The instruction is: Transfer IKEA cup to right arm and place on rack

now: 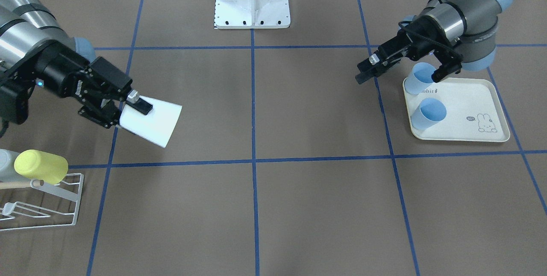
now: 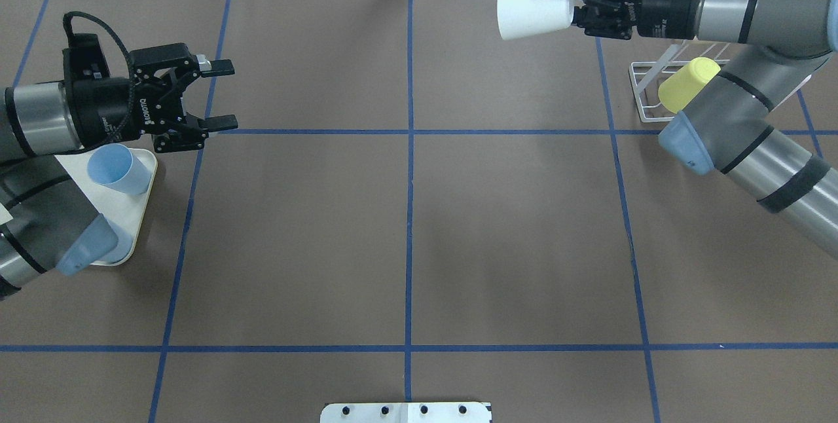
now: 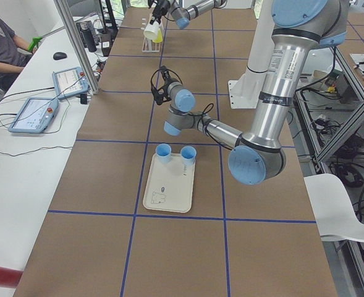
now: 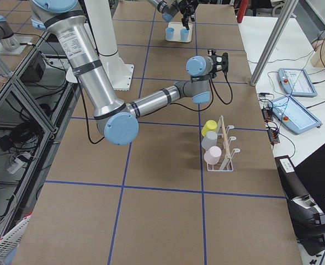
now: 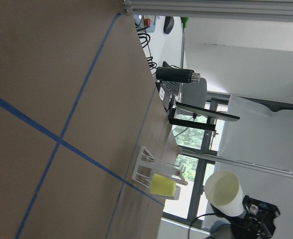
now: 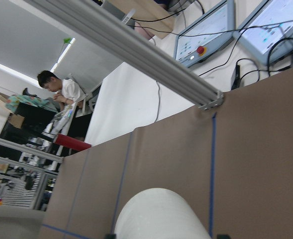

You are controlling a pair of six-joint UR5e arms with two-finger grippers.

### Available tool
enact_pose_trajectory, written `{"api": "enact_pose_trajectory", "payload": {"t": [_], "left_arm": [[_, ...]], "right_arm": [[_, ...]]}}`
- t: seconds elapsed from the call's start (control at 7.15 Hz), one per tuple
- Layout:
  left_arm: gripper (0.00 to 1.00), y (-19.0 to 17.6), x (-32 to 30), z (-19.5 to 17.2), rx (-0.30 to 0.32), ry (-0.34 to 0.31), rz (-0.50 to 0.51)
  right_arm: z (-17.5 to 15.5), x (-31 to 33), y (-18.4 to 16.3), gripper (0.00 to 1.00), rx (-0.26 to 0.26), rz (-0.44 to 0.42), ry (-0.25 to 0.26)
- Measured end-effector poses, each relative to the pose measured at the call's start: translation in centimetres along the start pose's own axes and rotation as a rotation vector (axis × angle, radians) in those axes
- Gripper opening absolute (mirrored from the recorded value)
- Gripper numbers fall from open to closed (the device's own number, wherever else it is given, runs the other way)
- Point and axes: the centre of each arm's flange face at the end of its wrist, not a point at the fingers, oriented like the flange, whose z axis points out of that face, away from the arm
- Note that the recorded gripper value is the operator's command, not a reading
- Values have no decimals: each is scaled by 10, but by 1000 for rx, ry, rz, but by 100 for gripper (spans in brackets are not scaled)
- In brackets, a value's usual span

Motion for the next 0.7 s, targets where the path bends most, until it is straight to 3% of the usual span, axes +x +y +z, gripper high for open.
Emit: {"api": "enact_pose_trajectory", "payload": {"t": [0.14,0.28,0.7], "left_arm": [[100,-26,-1,-13,-5,-128,84],[100,-46,-2,-25,-6,-214,144],[100,-86,-5,-49,41,-340,200]], "right_arm": [[-15,10,-30,30,-18,-66,101],[-35,18,-59,30,-58,-124,190],[-71,58,-111,30,-199,-290,415]]}}
